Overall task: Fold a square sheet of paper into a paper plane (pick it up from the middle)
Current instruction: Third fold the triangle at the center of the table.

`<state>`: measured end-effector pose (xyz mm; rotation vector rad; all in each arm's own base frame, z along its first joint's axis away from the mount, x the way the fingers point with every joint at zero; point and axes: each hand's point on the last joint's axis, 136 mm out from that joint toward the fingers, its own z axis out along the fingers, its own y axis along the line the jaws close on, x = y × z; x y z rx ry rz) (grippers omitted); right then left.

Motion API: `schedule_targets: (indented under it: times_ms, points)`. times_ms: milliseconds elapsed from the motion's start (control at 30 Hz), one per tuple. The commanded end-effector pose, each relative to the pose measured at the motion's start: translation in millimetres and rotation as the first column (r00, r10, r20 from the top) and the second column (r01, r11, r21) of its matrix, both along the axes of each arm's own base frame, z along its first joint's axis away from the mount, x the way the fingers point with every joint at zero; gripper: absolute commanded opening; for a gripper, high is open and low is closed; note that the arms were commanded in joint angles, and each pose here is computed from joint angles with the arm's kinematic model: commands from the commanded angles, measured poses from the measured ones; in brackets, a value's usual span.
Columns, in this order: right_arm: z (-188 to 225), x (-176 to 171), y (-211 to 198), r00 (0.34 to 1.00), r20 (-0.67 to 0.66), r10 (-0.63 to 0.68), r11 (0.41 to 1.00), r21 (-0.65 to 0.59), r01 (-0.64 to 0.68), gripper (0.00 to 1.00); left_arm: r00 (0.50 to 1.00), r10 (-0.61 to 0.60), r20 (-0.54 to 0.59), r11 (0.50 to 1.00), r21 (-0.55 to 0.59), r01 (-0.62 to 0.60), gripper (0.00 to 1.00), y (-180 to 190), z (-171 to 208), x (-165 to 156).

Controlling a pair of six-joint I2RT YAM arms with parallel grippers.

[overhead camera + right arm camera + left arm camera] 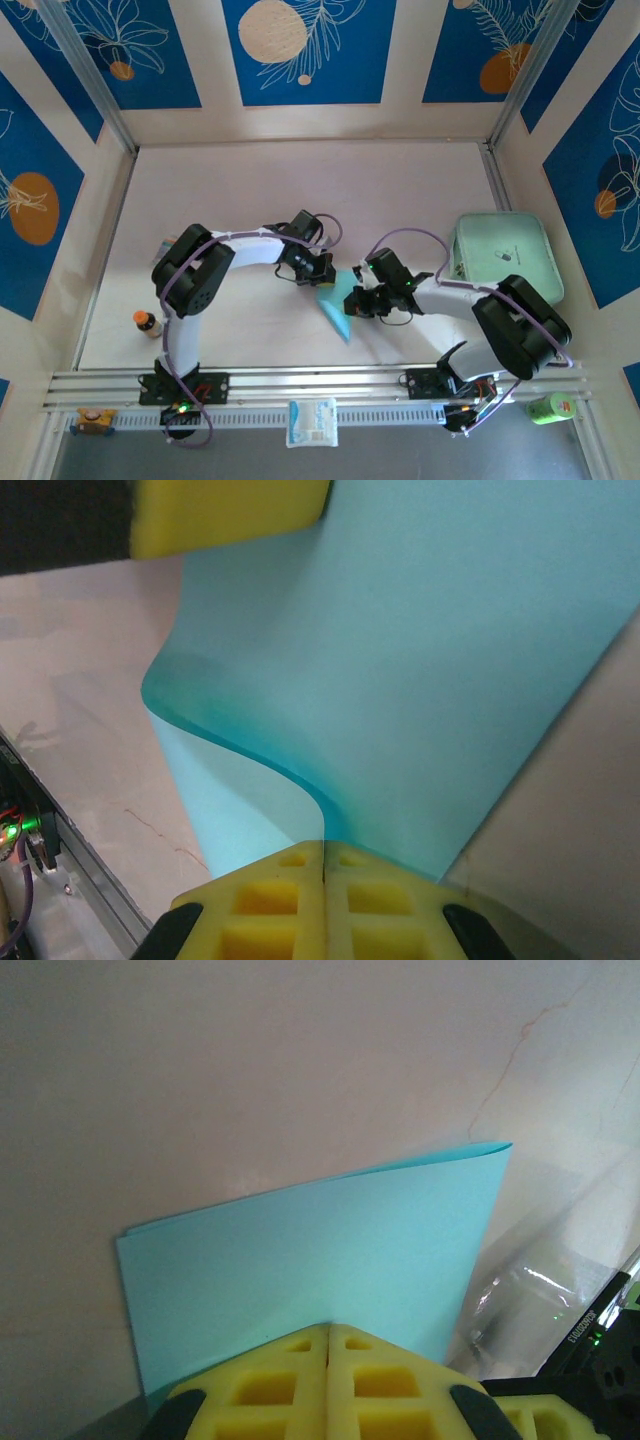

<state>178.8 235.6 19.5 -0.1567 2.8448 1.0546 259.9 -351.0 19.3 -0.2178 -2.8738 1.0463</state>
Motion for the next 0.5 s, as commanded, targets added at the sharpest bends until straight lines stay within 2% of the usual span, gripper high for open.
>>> schedule_targets:
  times_ms: [0, 467]
  points:
    - [1.5, -0.1, 2.6, 1.0, -0.002, 0.017, 1.0, -0.019, -0.017, 0.02, 0.998, 0.026, -0.066, 0.989, 0.148, -0.016, 0.06, 27.2, -27.7, -21.5]
    - [3.4, -6.7, -4.1, 1.0, -0.004, -0.002, 0.998, -0.055, 0.002, 0.02, 0.997, 0.058, -0.042, 0.984, 0.174, -0.05, 0.06, 33.8, -29.1, -19.9]
